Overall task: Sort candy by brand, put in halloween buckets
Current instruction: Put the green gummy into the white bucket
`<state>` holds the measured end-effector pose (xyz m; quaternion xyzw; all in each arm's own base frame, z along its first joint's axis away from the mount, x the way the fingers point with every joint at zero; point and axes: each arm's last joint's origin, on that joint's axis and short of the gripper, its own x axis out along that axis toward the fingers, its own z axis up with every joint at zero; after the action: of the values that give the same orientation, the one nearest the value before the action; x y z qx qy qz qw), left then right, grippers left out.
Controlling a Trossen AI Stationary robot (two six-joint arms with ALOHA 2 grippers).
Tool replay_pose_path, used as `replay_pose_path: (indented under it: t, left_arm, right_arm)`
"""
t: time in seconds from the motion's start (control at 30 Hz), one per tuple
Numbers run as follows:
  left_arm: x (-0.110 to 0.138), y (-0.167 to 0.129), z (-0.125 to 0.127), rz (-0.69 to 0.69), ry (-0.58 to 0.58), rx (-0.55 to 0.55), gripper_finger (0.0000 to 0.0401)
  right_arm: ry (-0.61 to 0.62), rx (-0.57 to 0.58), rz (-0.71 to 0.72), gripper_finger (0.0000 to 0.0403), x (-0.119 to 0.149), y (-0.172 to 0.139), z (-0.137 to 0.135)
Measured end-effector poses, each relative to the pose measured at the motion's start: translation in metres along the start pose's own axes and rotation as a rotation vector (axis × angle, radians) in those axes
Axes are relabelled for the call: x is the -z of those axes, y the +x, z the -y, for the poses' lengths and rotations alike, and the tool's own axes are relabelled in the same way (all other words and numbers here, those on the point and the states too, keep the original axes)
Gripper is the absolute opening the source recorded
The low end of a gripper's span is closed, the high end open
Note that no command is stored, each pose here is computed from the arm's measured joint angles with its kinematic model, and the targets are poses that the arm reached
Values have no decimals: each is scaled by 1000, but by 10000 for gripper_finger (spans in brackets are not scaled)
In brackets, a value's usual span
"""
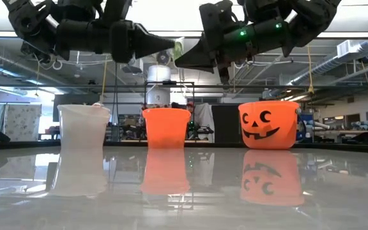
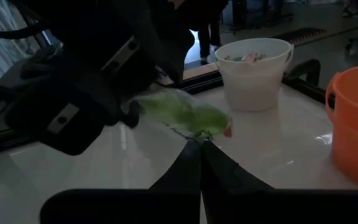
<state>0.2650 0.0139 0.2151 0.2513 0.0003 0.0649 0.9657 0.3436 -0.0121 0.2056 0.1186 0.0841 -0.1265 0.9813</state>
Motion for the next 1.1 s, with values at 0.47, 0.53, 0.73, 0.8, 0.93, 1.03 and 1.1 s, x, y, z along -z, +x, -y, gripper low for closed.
replay_pose_path:
  t: [0.47, 0.53, 0.73, 0.8, 0.93, 1.03, 1.1]
  left_arm:
    - [3, 0, -4, -85, -95, -174, 5]
    - [2, -5, -11, -171, -93, -333, 4]
    - [-4, -29, -42, -341, -57, -569, 4]
    - [-1, -41, -52, -399, -89, -587, 4]
    - [4, -67, -76, -481, -208, -713, 4]
    - [12, -84, -87, -554, -302, -788, 5]
    - [17, -92, -91, -606, -335, -822, 5]
  right_arm:
    - [1, 47, 19, 10, -1, 0, 1]
    - [0, 81, 52, 20, -5, 0, -1]
    - [-90, 120, 6, 80, 4, -3, -7]
    - [-92, 124, 6, 101, 4, -3, -7]
    - [-99, 128, -15, 128, 6, -3, -7]
    - [-102, 131, -25, 136, 7, -3, -7]
    - [-103, 134, -29, 137, 7, -3, -6]
